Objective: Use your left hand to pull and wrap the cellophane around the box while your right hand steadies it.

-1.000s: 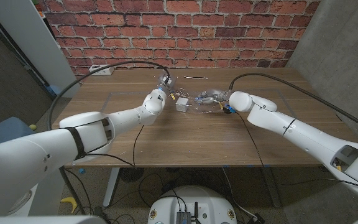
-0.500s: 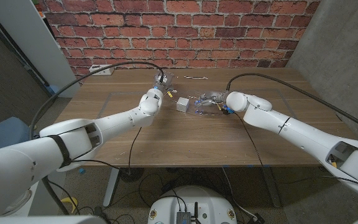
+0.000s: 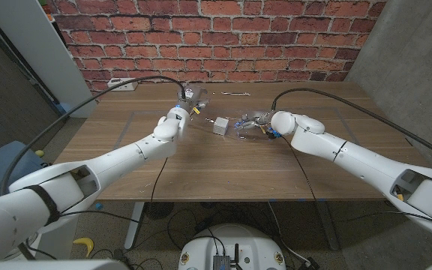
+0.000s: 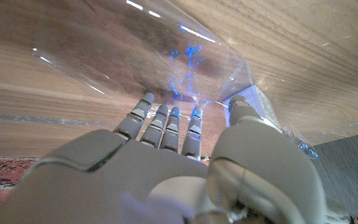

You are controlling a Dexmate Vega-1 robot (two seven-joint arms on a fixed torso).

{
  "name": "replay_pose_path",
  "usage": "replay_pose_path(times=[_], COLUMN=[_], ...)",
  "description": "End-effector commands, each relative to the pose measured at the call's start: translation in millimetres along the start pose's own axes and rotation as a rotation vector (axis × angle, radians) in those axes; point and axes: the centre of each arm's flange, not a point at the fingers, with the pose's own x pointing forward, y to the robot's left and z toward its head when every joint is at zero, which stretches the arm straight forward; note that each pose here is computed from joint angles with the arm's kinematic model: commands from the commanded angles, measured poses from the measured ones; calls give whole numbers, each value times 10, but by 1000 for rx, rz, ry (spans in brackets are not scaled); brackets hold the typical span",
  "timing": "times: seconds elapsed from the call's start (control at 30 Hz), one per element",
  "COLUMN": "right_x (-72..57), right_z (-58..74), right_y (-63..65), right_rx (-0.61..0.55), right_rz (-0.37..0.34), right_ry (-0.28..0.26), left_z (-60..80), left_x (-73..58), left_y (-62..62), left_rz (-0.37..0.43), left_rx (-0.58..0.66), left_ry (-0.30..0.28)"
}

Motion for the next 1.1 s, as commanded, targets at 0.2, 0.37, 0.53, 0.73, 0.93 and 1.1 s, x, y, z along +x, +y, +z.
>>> replay_pose_path(times=[0.2,0.37,0.53,0.73,0.93,1.1], right_x=[43,51,65,85,97,113], right_z=[84,136,168,180,173,171], right_y=[60,64,65,55,50,37], right_rx=[-12,-20,-29,-34,-39,-45], right_rz=[10,11,12,18,26,30], right_ry=[1,-4,-11,-12,-12,-10], left_z=[-104,-87,-65,-35,-53,-121], left_x=[-466,-575,-658,-716,-717,-668], left_y=[240,233,244,237,131,33], left_rz=[-202,-221,-232,-229,-214,-268], left_rx=[-21,101,214,318,424,431], left_ry=[-102,-65,-11,39,109,140])
